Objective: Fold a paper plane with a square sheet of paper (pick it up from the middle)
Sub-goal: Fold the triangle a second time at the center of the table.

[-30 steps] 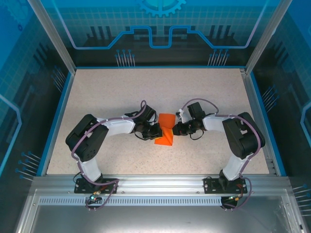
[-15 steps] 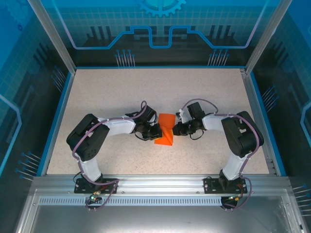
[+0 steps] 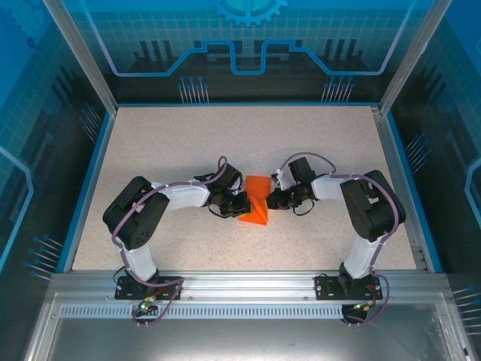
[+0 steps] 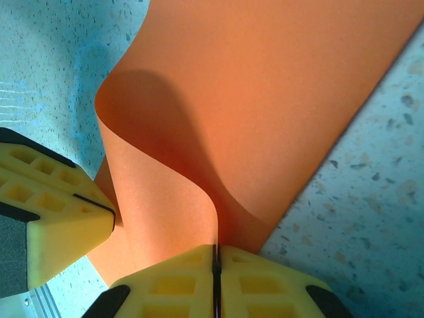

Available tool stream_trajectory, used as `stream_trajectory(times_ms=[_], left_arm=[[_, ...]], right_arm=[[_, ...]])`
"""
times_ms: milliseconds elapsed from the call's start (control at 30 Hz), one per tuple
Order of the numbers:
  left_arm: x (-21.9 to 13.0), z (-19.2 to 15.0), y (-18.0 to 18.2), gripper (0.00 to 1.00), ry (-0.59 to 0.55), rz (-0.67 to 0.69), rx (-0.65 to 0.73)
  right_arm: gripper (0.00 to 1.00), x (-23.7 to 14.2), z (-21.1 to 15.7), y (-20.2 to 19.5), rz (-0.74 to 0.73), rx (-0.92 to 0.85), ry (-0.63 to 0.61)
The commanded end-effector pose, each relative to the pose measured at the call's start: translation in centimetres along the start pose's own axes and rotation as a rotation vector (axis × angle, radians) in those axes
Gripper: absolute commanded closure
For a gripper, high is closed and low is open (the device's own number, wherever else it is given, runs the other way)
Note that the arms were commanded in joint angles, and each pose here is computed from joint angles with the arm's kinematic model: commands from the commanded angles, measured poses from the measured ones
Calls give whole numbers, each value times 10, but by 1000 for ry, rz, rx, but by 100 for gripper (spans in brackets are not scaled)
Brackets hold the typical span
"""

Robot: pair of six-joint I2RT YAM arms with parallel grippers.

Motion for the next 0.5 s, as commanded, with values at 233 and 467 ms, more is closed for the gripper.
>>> stream_trajectory(times_ms=[233,467], left_arm=[[2,-3,0,90,15,20,19],[3,-2,0,90,14,20,15]], right_arm=[[91,-5,-2,-1,10,6,14],[91,-5,-3,0,20,-1,18]])
Point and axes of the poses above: each hand's point on the last joint's axis, 136 mm out from that joint toward the fingers, its own x axis out along the fingers, its own y axis along the line the jaws close on, z = x × y, the point moved 10 cm from there along -x, back along the fingers, and after that the axes turned 7 degrees about x, right-handed, at the moved point
